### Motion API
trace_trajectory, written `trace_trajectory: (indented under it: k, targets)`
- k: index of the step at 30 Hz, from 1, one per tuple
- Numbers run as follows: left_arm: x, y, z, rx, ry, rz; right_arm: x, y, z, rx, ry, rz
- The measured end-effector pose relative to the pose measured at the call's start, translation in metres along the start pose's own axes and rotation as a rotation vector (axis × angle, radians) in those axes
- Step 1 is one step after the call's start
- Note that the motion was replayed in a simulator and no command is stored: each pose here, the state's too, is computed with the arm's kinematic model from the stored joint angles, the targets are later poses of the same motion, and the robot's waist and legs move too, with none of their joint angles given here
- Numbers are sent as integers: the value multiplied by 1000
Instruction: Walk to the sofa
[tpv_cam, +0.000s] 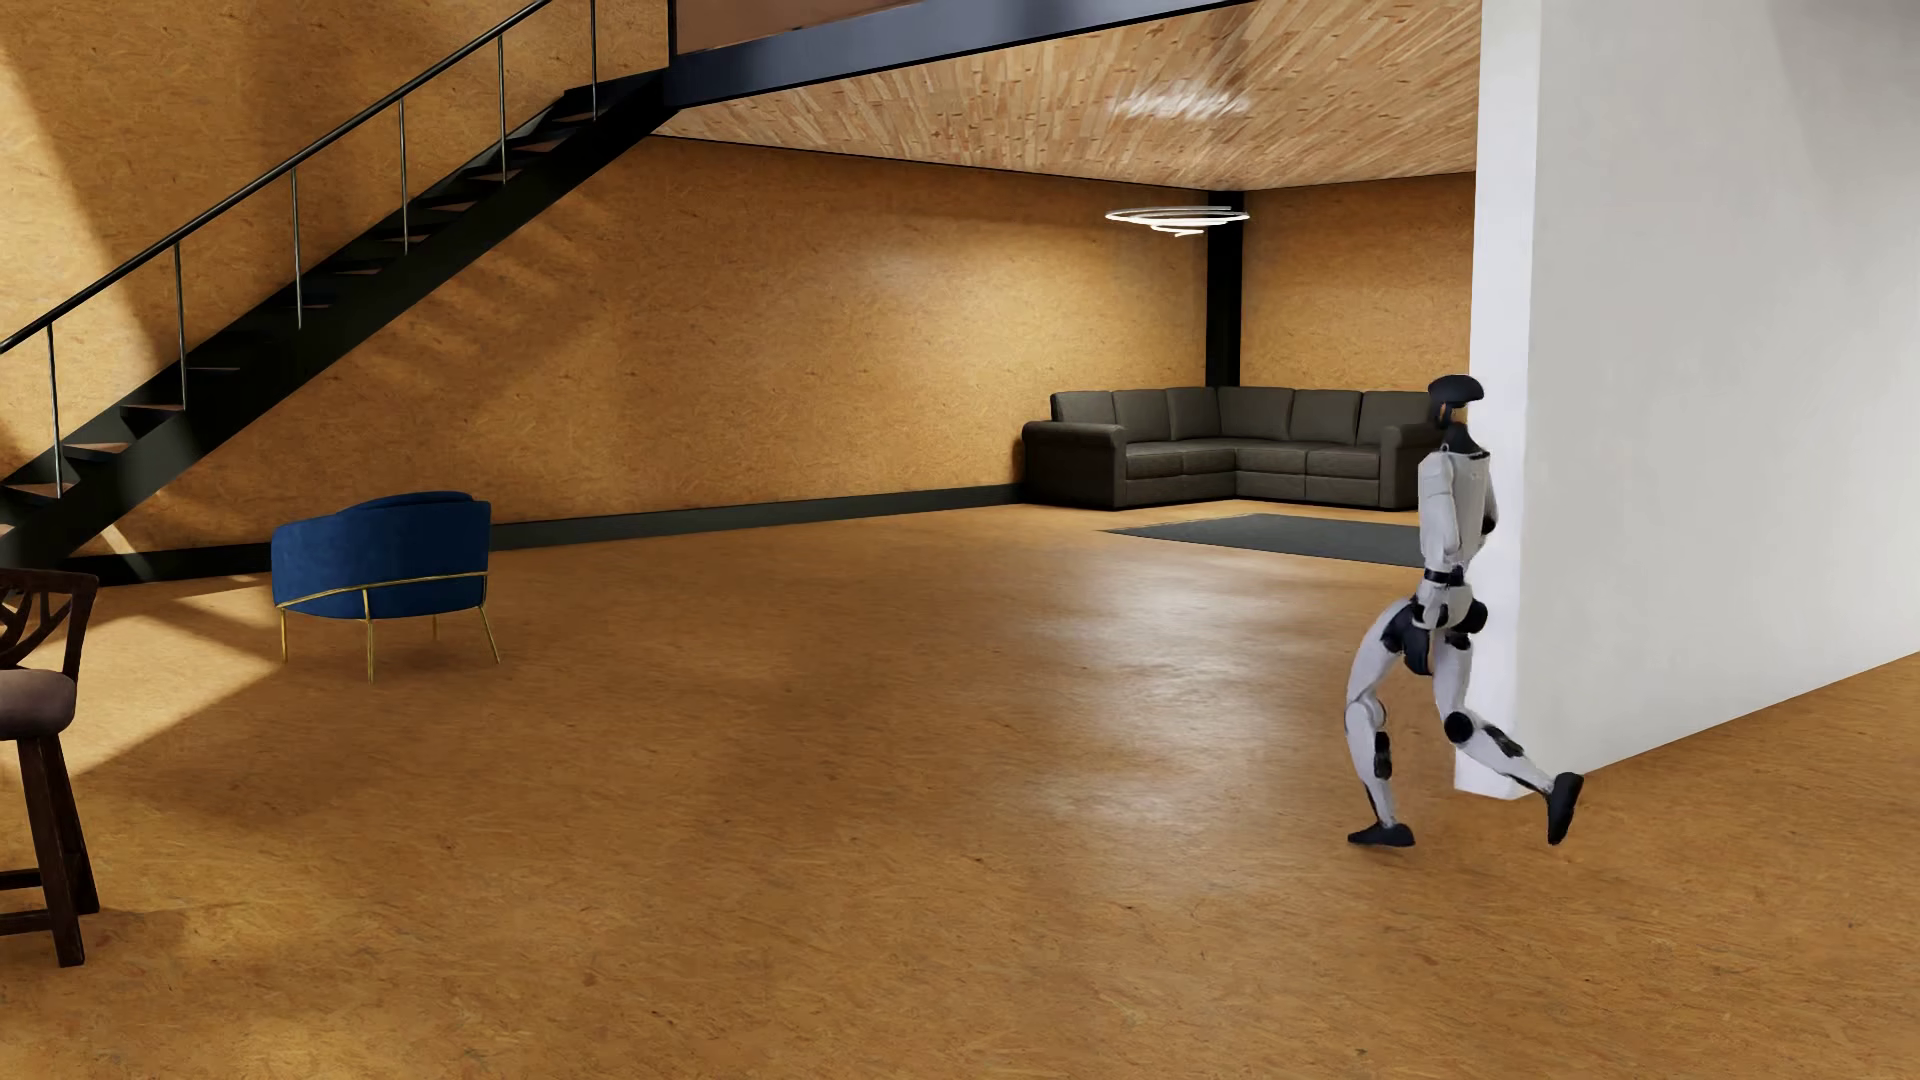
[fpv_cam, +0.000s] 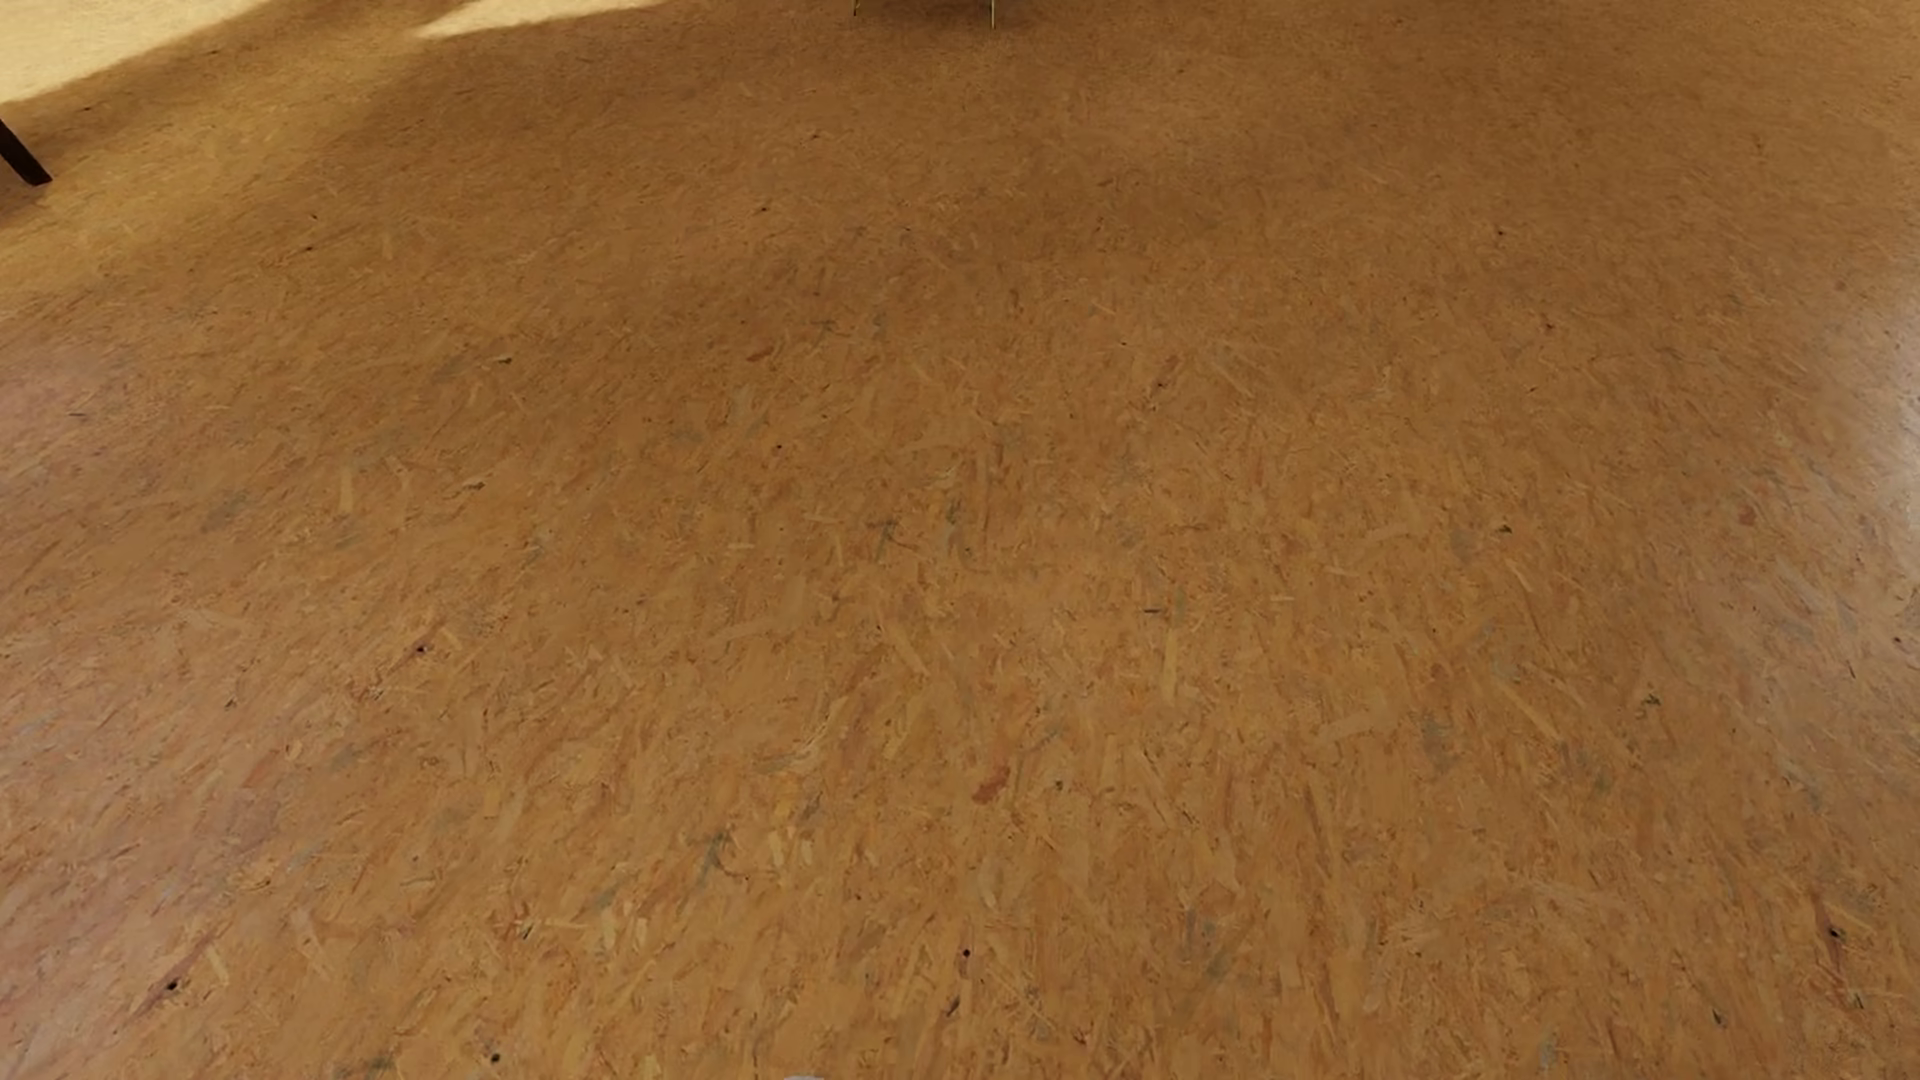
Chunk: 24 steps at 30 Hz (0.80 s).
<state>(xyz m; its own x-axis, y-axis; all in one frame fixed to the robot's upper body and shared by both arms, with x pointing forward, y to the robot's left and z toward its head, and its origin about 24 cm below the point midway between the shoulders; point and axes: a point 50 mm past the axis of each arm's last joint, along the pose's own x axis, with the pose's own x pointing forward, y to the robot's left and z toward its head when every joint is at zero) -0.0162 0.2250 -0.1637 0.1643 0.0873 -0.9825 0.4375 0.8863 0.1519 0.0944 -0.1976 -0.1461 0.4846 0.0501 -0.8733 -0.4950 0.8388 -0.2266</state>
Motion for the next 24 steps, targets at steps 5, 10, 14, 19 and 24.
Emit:
trace_trajectory:
  k: [5,10,14,19,24]
  targets:
    - [2,21,56,54,-189,41,-14,38,-47,-58,161,122]
    - [-9,56,91,-25,-346,150,-36,53,-85,-110,268,188]
    - [-2,37,51,-49,-199,105,-40,54,-92,-112,293,192]
    - [-4,16,16,0,-93,41,-14,14,-45,-105,145,76]
    - [-11,18,-21,-71,16,68,-5,-22,-3,-7,-6,-57]
